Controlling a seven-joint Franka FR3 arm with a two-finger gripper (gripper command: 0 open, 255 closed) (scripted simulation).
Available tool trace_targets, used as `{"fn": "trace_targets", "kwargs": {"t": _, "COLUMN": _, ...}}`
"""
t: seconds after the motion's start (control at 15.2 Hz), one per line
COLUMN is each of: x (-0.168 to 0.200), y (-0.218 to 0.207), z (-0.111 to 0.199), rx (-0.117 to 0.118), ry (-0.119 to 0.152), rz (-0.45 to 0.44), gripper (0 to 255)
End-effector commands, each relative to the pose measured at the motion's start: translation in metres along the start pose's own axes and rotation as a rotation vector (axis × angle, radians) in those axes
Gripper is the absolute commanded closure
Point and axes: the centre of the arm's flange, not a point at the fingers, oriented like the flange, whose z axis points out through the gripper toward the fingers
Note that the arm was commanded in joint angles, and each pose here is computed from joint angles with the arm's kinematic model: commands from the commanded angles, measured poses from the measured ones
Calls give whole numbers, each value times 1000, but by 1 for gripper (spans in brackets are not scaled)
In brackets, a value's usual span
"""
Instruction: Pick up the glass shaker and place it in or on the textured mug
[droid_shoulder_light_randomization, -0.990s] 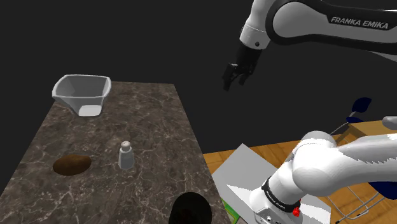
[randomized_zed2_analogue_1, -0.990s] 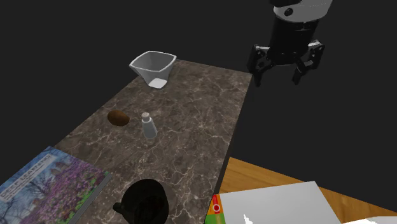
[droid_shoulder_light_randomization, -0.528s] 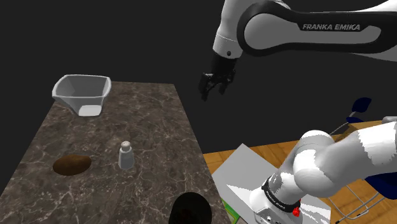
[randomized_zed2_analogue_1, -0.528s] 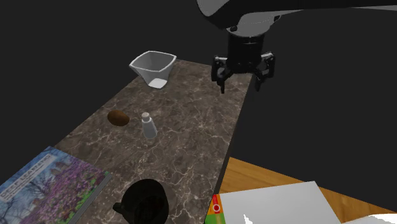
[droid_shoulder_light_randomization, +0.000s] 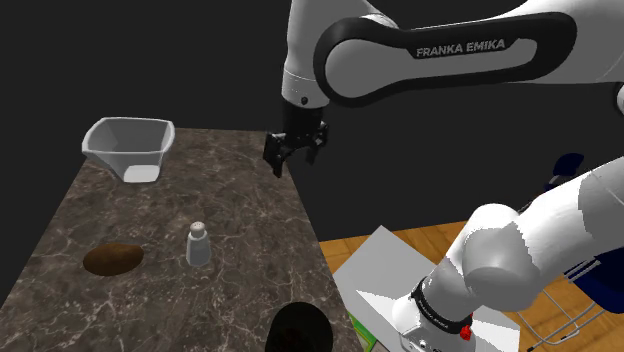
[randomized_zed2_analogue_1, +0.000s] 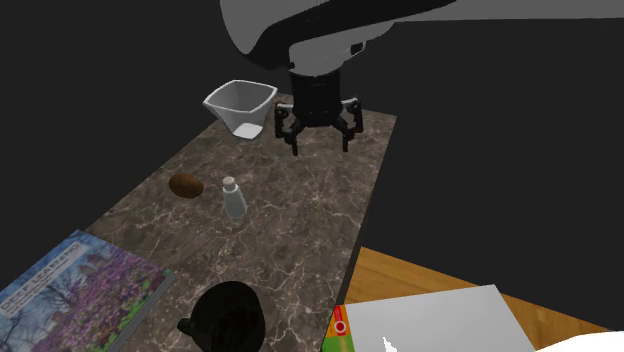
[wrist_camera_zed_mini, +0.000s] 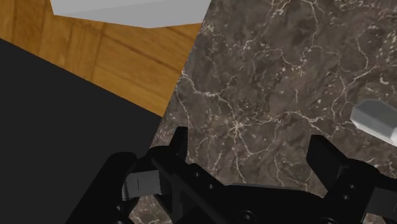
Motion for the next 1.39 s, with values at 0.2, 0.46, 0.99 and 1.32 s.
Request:
{"fn": "trace_targets", "kwargs": {"t": 0.2, "x": 15, "y": -61, "z": 19, "rx": 2, "ry": -26, "rz": -5, "gripper": 0}}
{"fn": "trace_targets", "kwargs": {"t": 0.46, "x": 28, "y": -111, "z": 35, "rx": 3, "ry": -46, "rz": -9, "gripper": 0}}
{"fn": "trace_targets", "kwargs": {"t": 0.99, "x": 51, "y": -210, "z": 68, "rx": 5, "ry": -87, "rz": -18, "gripper": 0}}
{"fn": "trace_targets", "kwargs": {"t": 1.32, "x": 50, "y": -213, "z": 90, "rx": 6, "ry": -88, "rz": -18, "gripper": 0}}
